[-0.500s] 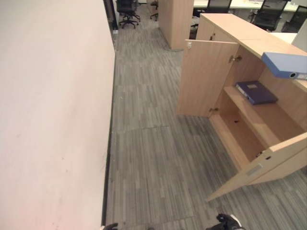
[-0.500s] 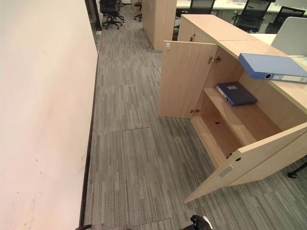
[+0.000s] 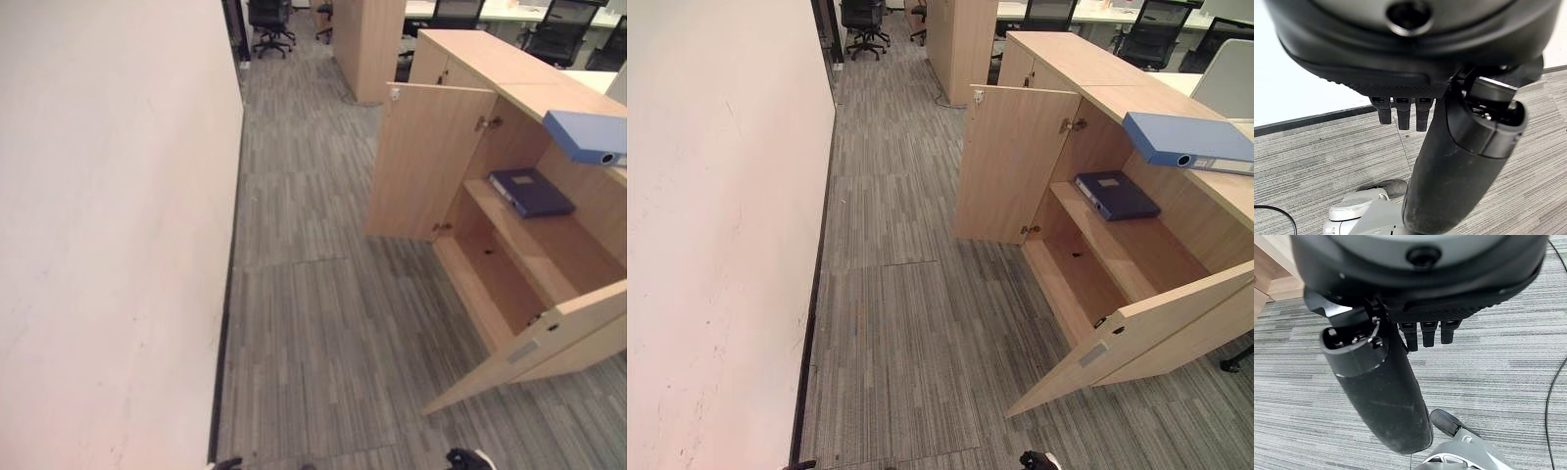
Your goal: Put the empty folder in the office cabinet
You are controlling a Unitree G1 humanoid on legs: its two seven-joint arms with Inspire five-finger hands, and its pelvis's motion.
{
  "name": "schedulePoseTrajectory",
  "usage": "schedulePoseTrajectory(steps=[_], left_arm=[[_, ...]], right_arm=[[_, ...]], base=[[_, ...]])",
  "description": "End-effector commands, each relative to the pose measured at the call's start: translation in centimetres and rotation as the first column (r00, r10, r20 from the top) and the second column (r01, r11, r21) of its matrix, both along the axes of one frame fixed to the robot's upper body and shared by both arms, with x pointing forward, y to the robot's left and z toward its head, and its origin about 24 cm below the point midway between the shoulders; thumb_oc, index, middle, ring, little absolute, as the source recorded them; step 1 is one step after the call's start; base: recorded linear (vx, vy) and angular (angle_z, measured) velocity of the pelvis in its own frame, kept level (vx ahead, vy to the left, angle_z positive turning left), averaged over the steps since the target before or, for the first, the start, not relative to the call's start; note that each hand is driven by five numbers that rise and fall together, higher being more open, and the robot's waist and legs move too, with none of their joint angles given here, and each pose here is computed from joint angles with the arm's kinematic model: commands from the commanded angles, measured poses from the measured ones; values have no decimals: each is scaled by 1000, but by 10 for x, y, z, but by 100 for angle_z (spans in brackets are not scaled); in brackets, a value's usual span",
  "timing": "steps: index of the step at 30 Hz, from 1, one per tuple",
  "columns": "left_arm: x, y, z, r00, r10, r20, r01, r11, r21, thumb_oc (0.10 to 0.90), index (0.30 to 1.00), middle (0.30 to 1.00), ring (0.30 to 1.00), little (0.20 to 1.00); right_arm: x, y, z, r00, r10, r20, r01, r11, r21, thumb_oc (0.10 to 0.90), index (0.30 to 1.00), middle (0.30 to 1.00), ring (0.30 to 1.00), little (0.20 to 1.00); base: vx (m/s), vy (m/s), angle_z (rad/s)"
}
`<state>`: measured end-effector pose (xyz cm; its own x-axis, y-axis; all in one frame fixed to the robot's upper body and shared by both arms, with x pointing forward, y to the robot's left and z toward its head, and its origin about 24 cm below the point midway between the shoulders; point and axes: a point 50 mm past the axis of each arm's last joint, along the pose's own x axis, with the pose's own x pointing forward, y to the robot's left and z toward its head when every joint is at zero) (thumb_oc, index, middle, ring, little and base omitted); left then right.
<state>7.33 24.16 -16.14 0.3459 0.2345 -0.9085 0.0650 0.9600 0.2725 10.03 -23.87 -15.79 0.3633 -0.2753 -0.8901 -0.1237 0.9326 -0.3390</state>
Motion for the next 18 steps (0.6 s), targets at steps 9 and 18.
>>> schedulePoseTrajectory(steps=[9, 18], left_arm=[[40, 5, 10, 994, -41, 104, 40, 999, 14, 800, 900, 900, 900, 900], [46, 3, 11, 992, -42, 120, 42, 999, 3, 800, 900, 900, 900, 900]], right_arm=[[13, -23, 9, 999, -21, 41, 24, 997, -70, 800, 900, 900, 900, 900], [14, -31, 12, 998, -34, 47, 38, 996, -84, 800, 900, 900, 900, 900]], base=[[-10, -42, 4], [-28, -71, 2]])
